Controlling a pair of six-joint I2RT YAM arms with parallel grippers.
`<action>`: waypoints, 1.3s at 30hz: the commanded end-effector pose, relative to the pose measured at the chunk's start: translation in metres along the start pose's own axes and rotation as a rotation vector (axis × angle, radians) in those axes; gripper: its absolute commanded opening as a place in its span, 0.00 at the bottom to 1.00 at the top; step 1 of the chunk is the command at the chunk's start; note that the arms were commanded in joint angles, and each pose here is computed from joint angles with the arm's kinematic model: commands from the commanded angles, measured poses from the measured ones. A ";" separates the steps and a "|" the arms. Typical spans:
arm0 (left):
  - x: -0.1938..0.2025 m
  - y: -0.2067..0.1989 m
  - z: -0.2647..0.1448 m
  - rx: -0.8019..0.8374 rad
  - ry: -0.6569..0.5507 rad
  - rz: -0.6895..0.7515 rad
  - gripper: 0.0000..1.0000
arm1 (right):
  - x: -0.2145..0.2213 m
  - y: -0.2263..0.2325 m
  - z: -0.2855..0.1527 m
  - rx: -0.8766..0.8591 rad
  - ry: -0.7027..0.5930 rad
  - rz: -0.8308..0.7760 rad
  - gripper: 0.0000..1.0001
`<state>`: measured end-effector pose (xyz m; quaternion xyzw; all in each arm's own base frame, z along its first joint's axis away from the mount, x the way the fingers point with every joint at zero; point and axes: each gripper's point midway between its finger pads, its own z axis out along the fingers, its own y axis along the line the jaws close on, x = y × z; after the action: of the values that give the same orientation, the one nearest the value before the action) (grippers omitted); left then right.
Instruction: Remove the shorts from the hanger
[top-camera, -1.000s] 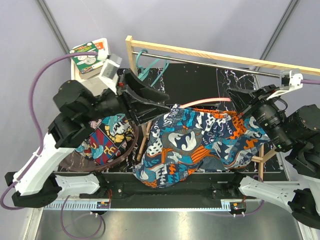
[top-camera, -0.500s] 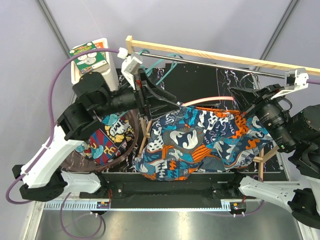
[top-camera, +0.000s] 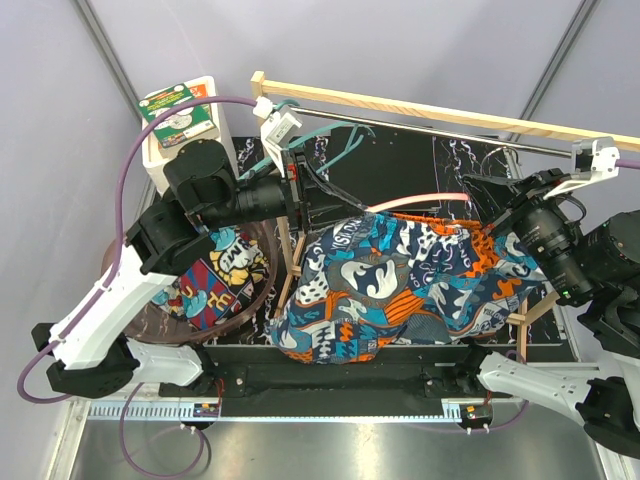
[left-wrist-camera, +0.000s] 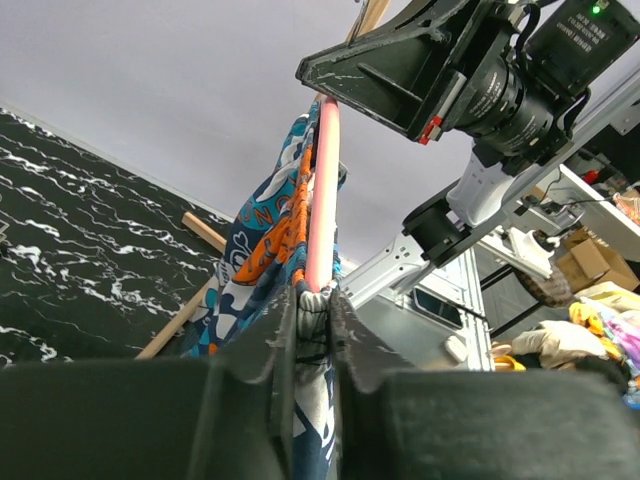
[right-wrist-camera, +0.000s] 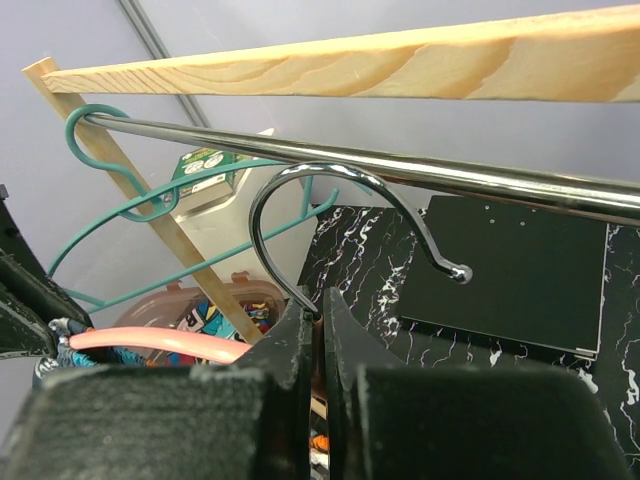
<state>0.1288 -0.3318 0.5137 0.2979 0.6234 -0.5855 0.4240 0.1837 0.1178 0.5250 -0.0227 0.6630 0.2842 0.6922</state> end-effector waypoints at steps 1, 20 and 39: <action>-0.023 -0.022 -0.009 0.055 -0.068 0.046 0.00 | -0.018 0.002 -0.001 -0.004 -0.066 0.042 0.00; -0.023 -0.042 -0.054 0.105 -0.193 0.191 0.00 | -0.030 -0.083 -0.055 0.366 -0.264 0.361 0.00; -0.002 -0.036 -0.028 0.154 -0.130 0.099 0.00 | -0.042 0.018 -0.020 -0.115 -0.217 0.528 0.00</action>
<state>0.0995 -0.3001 0.5147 0.3114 0.5635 -0.6053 0.4681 0.1683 0.0737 0.5204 0.1834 0.6054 0.3897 0.6693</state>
